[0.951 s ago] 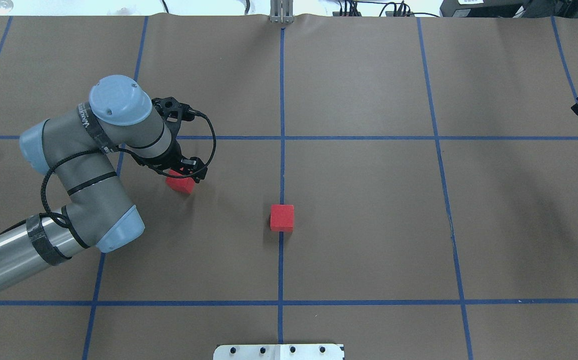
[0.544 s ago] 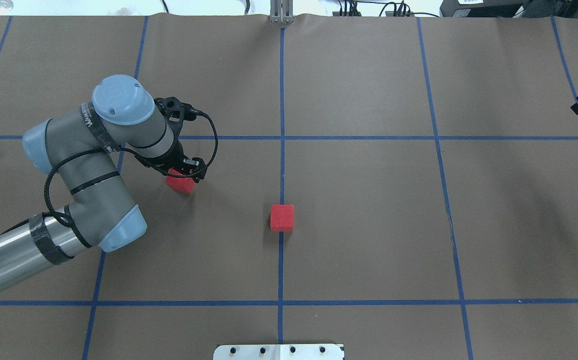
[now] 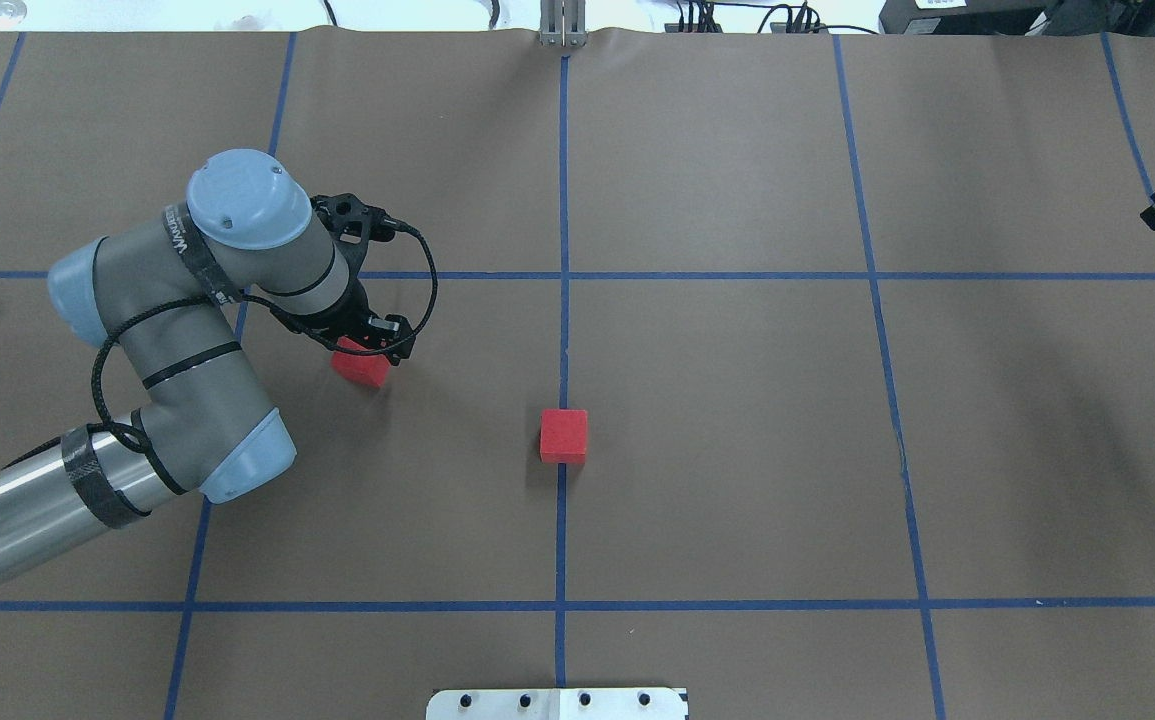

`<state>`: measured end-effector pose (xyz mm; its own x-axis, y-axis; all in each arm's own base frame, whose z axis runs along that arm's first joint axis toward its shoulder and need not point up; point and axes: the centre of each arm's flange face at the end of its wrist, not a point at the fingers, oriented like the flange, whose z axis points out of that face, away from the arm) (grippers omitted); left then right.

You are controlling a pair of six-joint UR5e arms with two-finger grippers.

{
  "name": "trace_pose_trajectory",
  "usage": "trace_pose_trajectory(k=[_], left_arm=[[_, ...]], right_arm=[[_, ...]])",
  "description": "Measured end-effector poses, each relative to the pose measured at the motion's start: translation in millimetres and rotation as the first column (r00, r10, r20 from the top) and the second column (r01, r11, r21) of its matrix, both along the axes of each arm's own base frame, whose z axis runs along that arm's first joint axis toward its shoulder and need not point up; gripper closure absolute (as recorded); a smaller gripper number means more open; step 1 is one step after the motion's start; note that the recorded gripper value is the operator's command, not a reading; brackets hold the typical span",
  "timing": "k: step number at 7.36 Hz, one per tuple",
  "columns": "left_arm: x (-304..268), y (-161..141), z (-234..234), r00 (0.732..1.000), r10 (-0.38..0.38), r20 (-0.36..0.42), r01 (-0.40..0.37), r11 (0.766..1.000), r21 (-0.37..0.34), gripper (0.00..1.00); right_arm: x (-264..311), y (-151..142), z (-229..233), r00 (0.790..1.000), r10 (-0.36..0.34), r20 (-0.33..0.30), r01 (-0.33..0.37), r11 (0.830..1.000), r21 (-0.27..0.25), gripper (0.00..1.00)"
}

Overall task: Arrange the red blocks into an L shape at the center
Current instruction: 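Grasp the red cube left of center with the left gripper, then carry the cube with the left gripper to just farther than the center cube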

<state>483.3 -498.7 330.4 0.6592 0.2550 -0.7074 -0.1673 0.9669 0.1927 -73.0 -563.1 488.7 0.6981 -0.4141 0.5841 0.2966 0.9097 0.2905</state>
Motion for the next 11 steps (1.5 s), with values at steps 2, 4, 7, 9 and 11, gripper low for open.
trace_pose_trajectory(k=[2,4,7,9,11], left_arm=[[-1,-2,1,1.0,-0.005,0.004,0.005,1.0,0.005,1.0],[-3,-5,-5,1.0,-0.017,0.002,0.017,1.0,0.017,1.0],[16,-19,-79,0.999,-0.031,0.007,0.031,1.0,-0.003,1.0],[57,-29,-136,0.998,-0.069,0.01,0.069,0.995,-0.066,1.0],[100,-15,-167,0.995,-0.102,0.025,0.104,0.99,-0.094,1.0]], right_arm=[[0,0,0,1.0,0.0,-0.001,0.0,1.0,0.0,0.0],[2,1,7,1.0,0.005,-0.008,-0.005,1.0,-0.013,0.0],[20,8,28,0.999,0.034,-0.02,-0.035,0.998,-0.05,0.0],[25,10,32,0.999,0.042,-0.022,-0.043,0.997,-0.057,0.0],[26,9,32,0.999,0.046,-0.022,-0.047,0.997,-0.058,0.0]])
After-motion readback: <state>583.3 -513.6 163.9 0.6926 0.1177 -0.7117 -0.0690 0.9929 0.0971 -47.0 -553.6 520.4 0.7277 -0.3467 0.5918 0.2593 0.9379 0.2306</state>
